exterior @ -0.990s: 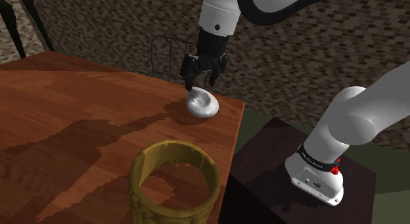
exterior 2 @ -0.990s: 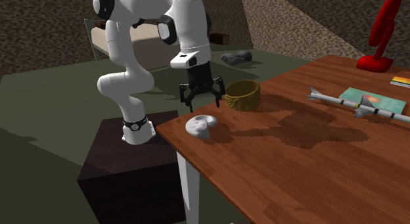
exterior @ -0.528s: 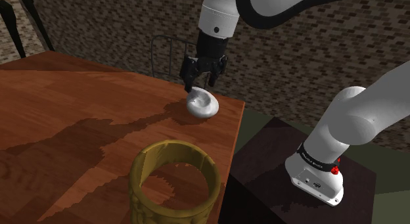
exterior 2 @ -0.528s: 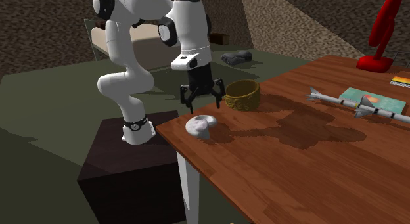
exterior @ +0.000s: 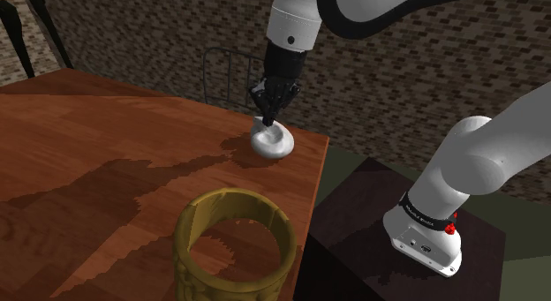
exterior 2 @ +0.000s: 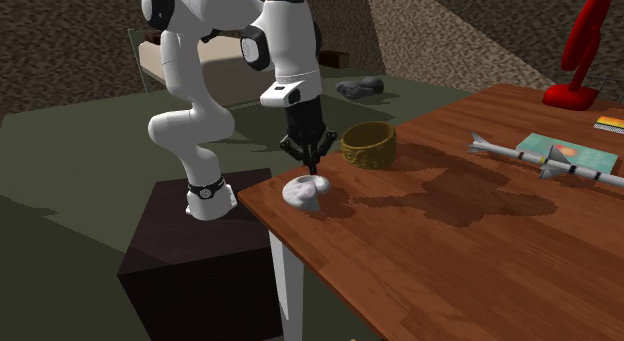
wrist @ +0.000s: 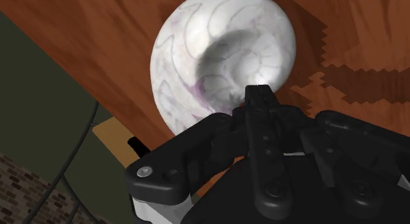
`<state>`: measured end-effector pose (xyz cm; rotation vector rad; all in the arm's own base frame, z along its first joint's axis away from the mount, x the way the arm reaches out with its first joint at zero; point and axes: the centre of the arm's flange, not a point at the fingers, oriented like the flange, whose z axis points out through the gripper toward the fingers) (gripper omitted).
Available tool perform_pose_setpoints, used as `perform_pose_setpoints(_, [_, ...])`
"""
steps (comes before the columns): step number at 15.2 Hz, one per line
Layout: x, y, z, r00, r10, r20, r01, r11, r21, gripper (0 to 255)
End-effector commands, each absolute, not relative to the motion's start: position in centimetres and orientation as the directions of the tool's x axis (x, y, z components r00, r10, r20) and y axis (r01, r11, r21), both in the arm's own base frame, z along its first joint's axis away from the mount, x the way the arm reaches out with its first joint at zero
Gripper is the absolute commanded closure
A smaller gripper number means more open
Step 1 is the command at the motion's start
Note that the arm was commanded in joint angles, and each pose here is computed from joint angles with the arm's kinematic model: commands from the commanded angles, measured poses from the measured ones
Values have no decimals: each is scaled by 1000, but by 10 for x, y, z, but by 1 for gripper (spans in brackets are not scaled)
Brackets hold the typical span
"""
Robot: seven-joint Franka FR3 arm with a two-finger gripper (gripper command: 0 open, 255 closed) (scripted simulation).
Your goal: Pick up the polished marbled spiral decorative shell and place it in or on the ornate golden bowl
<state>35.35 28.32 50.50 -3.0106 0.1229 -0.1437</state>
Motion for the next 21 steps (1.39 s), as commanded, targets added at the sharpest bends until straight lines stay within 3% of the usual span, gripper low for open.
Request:
perform_pose_setpoints(1, [354, 283, 505, 992, -87, 90, -75, -989, -128, 255])
perform_pose_setpoints(2, [354, 283, 505, 992, -87, 90, -75, -989, -128, 255])
perform_pose_setpoints(3, [354, 283, 505, 992, -87, 90, -75, -989, -128, 0])
perform_pose_setpoints(9, [483, 218, 481, 948, 165, -271, 75, -947, -314, 0])
perform_pose_setpoints(21, [472, 229, 444, 946, 170, -276, 77, -945, -317, 0])
